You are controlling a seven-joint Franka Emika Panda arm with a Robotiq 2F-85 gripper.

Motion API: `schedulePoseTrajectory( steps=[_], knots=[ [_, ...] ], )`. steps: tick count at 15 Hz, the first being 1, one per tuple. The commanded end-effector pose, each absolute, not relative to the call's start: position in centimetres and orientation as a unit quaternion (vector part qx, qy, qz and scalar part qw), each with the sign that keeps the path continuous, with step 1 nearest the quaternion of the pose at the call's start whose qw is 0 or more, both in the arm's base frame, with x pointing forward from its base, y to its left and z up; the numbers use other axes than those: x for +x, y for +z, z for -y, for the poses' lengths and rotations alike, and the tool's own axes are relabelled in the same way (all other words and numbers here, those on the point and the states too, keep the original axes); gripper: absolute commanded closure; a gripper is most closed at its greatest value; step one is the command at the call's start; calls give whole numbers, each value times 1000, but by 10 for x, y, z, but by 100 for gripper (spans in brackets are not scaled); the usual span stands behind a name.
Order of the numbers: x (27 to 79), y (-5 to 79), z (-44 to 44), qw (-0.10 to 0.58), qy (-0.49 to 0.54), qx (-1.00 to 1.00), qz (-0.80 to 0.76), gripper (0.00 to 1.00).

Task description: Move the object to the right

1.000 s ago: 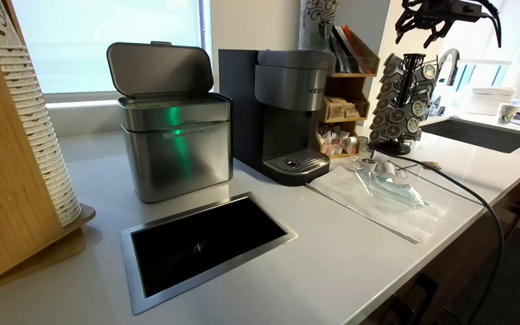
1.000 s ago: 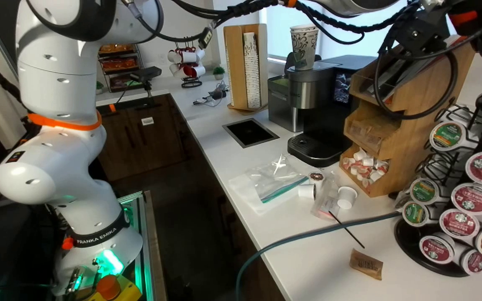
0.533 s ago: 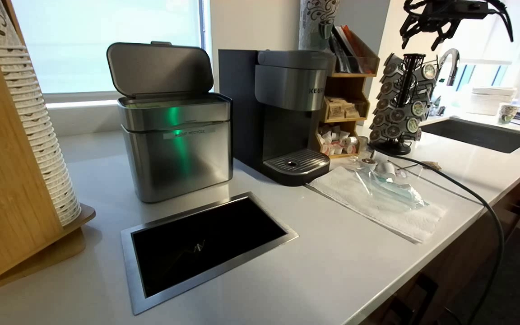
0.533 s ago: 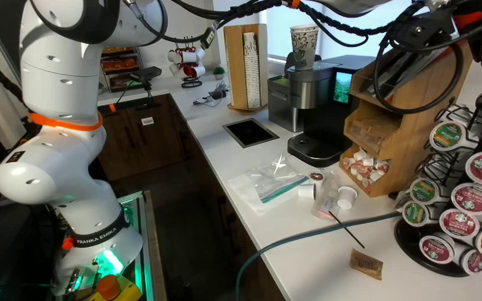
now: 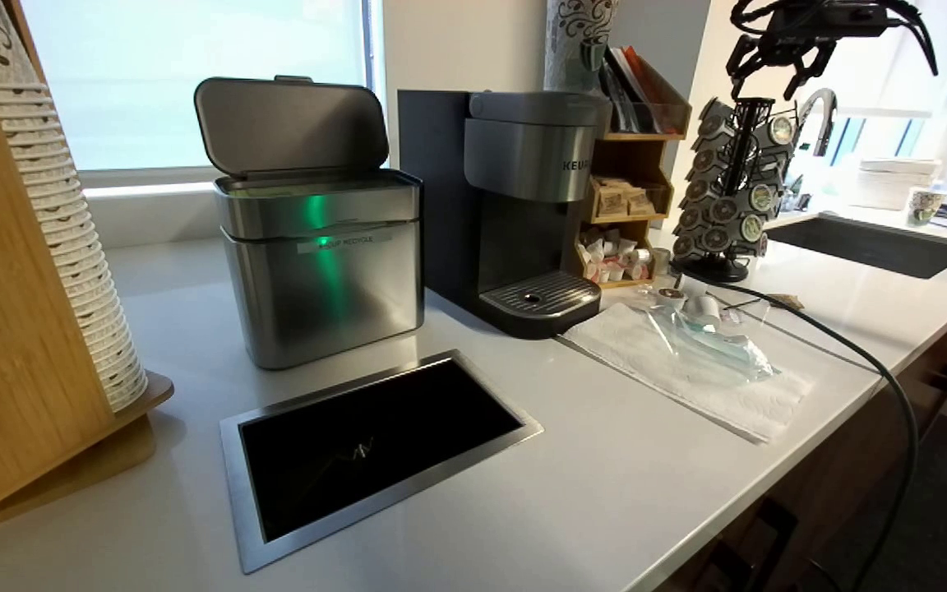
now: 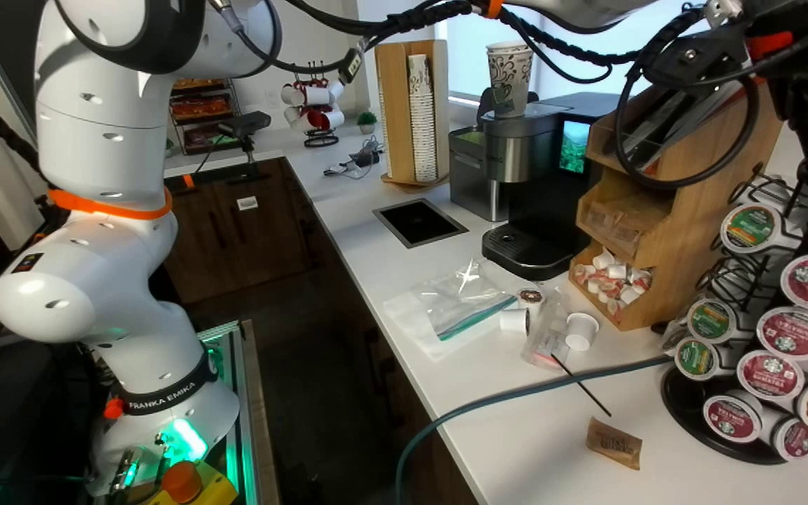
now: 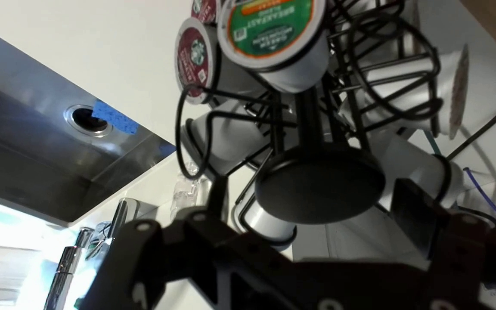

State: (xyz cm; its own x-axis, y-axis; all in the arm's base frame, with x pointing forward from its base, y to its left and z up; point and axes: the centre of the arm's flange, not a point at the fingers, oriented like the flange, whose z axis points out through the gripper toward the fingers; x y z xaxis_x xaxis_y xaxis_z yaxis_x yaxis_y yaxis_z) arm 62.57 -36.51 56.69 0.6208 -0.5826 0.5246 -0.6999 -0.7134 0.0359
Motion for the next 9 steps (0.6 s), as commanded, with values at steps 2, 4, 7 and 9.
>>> schedulePoseTrajectory(
  steps=[2, 4, 7, 9],
  knots=[
    [635, 562, 362, 117, 227, 897, 361, 4],
    [636, 560, 361, 118, 225, 897, 363, 4],
    [638, 559, 362, 118, 239, 893, 363, 10],
    [638, 559, 361, 120, 245, 892, 361, 20]
  ],
)
